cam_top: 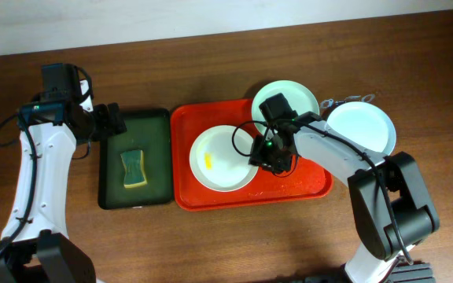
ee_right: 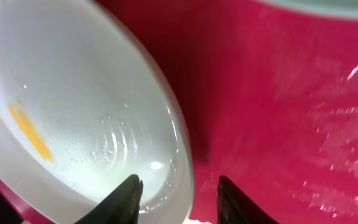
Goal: Clean dirty plates on tray and stack at the side
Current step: 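Grasp the rim of the cream plate with the right gripper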
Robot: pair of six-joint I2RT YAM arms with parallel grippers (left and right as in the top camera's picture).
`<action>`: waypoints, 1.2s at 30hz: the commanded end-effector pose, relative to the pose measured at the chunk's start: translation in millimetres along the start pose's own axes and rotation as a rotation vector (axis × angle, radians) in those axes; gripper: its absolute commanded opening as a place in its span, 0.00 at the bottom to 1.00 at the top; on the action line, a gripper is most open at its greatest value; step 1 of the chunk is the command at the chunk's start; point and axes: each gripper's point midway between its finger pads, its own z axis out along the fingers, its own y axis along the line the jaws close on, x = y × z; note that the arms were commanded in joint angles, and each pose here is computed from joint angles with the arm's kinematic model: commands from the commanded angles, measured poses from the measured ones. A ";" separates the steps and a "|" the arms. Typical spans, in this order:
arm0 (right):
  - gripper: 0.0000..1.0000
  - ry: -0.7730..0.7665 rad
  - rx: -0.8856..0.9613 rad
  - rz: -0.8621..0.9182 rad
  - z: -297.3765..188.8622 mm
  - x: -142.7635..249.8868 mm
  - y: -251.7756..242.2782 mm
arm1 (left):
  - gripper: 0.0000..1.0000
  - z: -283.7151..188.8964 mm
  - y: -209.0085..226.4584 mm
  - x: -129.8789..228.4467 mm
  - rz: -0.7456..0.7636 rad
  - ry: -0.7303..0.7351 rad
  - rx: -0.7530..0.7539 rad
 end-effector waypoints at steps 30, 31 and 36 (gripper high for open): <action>0.08 -0.136 0.122 -0.197 7.9 -15.3 -3.8 | 0.99 -2.3 -37.0 24.6 0.007 0.091 0.194; 0.06 -0.136 0.122 -0.197 7.9 -15.3 -3.9 | 0.99 1.8 -37.4 31.3 0.010 0.110 0.191; 0.04 -0.136 0.120 -0.197 7.9 -15.4 -3.7 | 0.85 29.6 -29.0 73.9 0.080 0.208 0.092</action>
